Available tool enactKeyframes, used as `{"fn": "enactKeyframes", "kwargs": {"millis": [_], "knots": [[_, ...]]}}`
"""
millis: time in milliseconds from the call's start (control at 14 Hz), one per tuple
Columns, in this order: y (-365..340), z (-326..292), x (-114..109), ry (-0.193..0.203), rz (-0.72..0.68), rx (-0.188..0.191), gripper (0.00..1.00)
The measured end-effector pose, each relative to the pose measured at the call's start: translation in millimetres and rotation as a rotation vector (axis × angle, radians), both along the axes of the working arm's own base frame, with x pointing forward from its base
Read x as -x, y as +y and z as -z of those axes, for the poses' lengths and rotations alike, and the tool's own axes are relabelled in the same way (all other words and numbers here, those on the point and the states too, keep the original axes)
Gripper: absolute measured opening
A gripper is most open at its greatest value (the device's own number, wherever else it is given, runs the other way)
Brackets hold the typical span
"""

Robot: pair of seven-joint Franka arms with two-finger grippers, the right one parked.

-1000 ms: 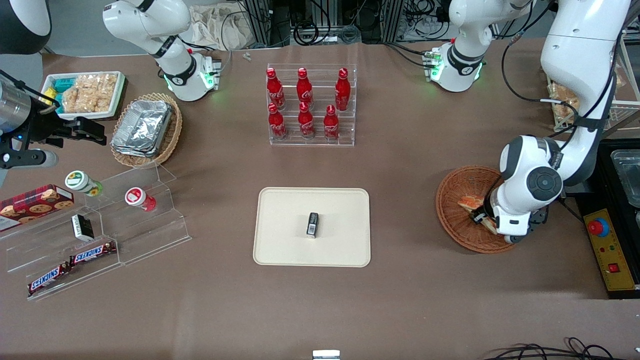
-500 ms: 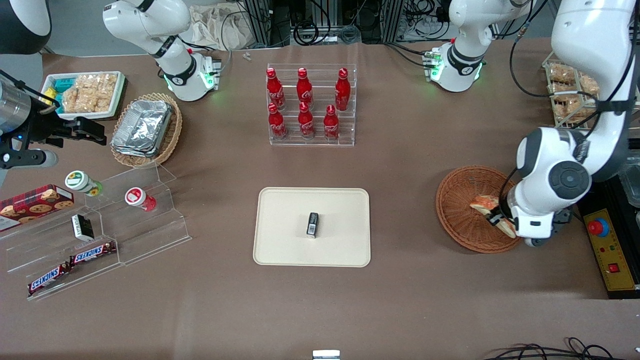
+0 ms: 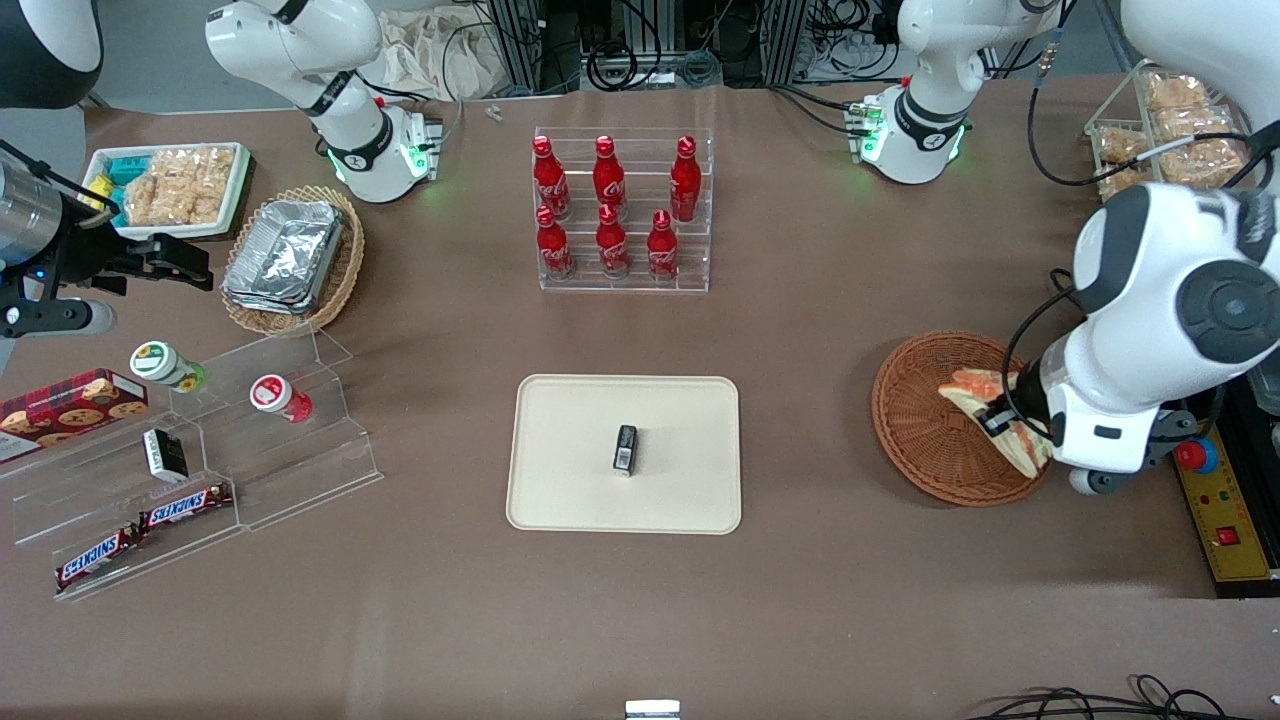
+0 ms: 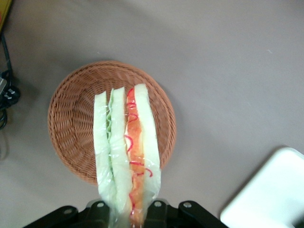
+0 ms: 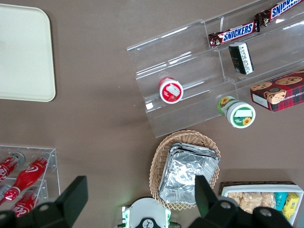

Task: Place sandwich from basket to tray
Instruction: 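Lift the sandwich out of the basket and carry it toward the cream tray, then lower the sandwich onto the tray beside the black box, open gripper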

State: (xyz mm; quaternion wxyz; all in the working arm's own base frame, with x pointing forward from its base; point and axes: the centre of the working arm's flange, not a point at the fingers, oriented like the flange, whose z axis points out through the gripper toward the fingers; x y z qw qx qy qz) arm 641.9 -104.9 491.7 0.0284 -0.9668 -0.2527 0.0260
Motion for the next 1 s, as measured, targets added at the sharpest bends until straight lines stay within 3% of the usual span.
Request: {"fn": "enactKeyframes", "kwargs": {"millis": [214, 429, 571, 786, 857, 1000], "knots": [[-45.1, -26.5, 9.0, -0.016, 0.155, 0.051, 0.20], [-113.6, -17.3, 24.9, 0.003, 0.286, 0.100, 0.20], [-154.4, 4.6, 25.7, -0.012, 0.370, 0.130, 0.20], [-217.7, 62.2, 21.0, -0.076, 0.506, 0.131, 0.20], [-236.2, 84.4, 21.6, -0.082, 0.533, 0.149, 0.20], [-256.4, 128.1, 22.3, -0.058, 0.558, 0.181, 0.20]]}}
